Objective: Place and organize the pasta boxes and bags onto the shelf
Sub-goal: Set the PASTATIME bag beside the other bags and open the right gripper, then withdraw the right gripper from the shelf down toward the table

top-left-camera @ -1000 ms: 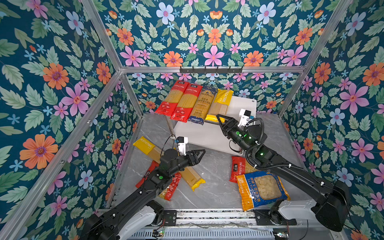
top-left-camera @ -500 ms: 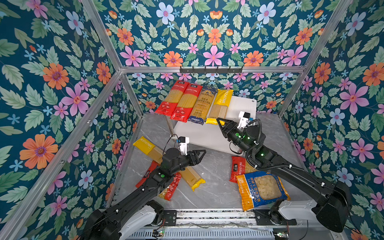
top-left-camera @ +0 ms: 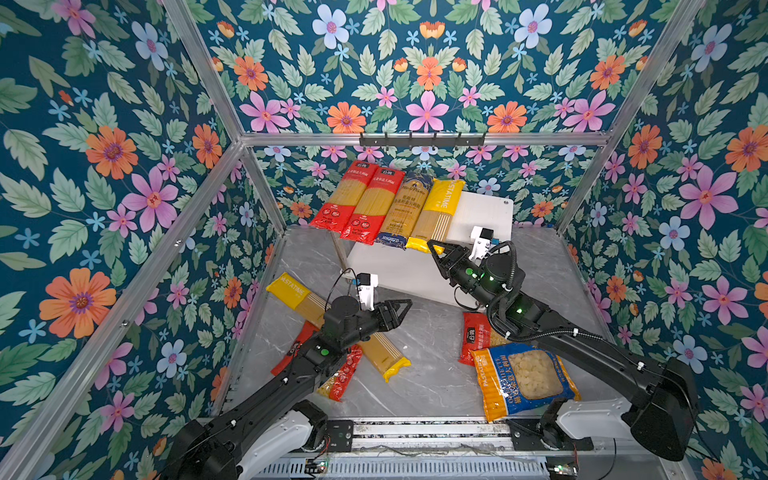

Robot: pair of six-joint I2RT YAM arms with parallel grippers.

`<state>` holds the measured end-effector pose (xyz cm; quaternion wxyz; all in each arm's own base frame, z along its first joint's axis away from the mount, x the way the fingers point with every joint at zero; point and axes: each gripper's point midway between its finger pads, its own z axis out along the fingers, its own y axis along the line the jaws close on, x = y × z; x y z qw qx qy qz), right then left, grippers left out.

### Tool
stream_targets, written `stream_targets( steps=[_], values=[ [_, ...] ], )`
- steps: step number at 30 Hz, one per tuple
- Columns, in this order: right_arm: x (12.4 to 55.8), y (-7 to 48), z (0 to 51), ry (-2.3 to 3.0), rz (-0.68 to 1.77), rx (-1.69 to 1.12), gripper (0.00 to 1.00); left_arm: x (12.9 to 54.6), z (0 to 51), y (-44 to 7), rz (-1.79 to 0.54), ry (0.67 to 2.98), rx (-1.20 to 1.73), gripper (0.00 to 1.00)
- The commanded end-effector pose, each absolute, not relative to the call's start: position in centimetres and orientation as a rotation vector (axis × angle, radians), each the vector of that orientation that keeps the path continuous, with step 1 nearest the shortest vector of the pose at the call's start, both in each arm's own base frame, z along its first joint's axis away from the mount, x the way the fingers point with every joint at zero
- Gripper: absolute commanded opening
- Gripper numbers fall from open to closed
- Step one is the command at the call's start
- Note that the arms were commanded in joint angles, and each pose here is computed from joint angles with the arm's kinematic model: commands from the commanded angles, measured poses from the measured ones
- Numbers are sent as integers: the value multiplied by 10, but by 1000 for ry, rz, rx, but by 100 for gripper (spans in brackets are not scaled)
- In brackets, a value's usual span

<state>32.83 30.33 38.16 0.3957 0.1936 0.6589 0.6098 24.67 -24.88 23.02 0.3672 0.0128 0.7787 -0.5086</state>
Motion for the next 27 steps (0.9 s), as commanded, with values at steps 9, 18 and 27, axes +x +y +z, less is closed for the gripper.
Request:
stream_targets(
  steps=[9,18,27],
  values=[
    [318,304,390,1672,1546,398,57,246,236,-247,-1296,1975,56,64],
    [270,328,379,1752,1460,183,62,250,218,-242,-1214,2035,40,63],
    [223,371,317,1941,1307,-49,62,255,177,-202,-929,2162,-108,63]
  ],
)
